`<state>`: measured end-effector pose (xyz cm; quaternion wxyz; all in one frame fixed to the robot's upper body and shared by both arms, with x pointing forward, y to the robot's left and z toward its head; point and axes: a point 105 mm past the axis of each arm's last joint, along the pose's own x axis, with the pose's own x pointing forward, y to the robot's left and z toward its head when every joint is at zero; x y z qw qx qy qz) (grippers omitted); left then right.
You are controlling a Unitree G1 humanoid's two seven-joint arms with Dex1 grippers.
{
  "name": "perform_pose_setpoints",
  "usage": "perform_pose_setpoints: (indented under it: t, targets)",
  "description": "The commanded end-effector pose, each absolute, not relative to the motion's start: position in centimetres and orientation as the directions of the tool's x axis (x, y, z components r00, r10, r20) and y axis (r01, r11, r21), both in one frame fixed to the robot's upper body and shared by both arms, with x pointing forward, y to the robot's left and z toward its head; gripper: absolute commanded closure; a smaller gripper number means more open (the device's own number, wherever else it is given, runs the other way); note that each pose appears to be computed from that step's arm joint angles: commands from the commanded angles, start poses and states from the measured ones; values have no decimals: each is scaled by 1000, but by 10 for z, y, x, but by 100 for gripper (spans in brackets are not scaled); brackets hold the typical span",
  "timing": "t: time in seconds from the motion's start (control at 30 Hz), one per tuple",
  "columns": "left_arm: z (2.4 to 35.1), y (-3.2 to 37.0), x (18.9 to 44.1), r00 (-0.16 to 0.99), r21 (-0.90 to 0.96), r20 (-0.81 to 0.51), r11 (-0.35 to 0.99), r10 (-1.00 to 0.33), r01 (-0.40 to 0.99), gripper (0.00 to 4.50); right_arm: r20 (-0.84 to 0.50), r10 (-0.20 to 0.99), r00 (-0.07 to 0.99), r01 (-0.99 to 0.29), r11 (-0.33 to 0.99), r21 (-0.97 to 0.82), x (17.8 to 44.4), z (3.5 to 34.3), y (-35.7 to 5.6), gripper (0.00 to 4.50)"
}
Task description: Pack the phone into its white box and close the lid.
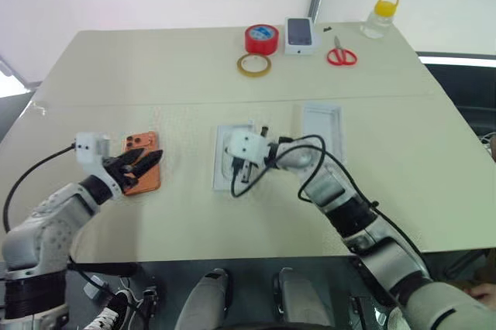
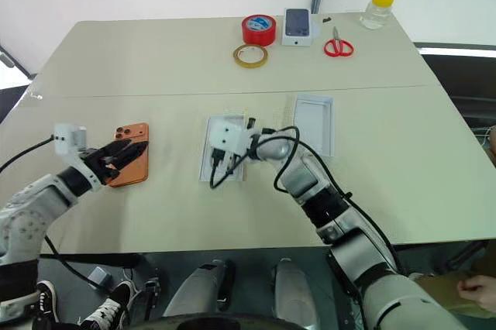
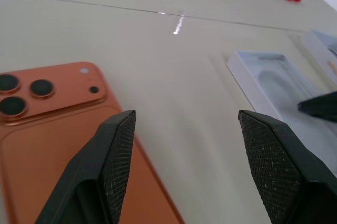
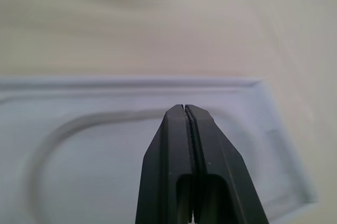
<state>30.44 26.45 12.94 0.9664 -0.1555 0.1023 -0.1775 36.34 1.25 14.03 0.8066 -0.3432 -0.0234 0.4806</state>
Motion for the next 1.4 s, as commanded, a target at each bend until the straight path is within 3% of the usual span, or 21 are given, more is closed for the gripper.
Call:
perform_pose_setpoints:
  t: [0.03, 0.27, 0.53, 0.77, 1.1, 1.4]
  targets:
    - [143, 300, 304, 953, -340, -131, 915, -274, 217, 123, -182, 843, 507, -736, 314, -599, 363, 170, 39, 447]
    - [134, 333, 307, 966, -471, -213, 882, -148, 31, 123, -164, 894, 417, -772, 254, -582, 354, 170, 102, 447]
    - [105, 316, 302, 902, -584, -327, 811, -283, 42, 123, -336, 889, 309, -842, 92, -531, 332, 134, 152, 447]
    - [87, 293, 306, 844, -584, -386, 807, -373, 89, 123, -452, 821, 350, -849, 74, -524, 335, 102, 152, 447]
    - [87, 257, 318, 762, -584, -387, 777, -519, 233, 123, -453, 813, 366, -850, 94, -518, 337, 98, 149, 447]
    - [75, 244, 317, 700, -621, -411, 742, -584, 255, 123, -462, 804, 374, -843, 87, -531, 340, 94, 142, 447]
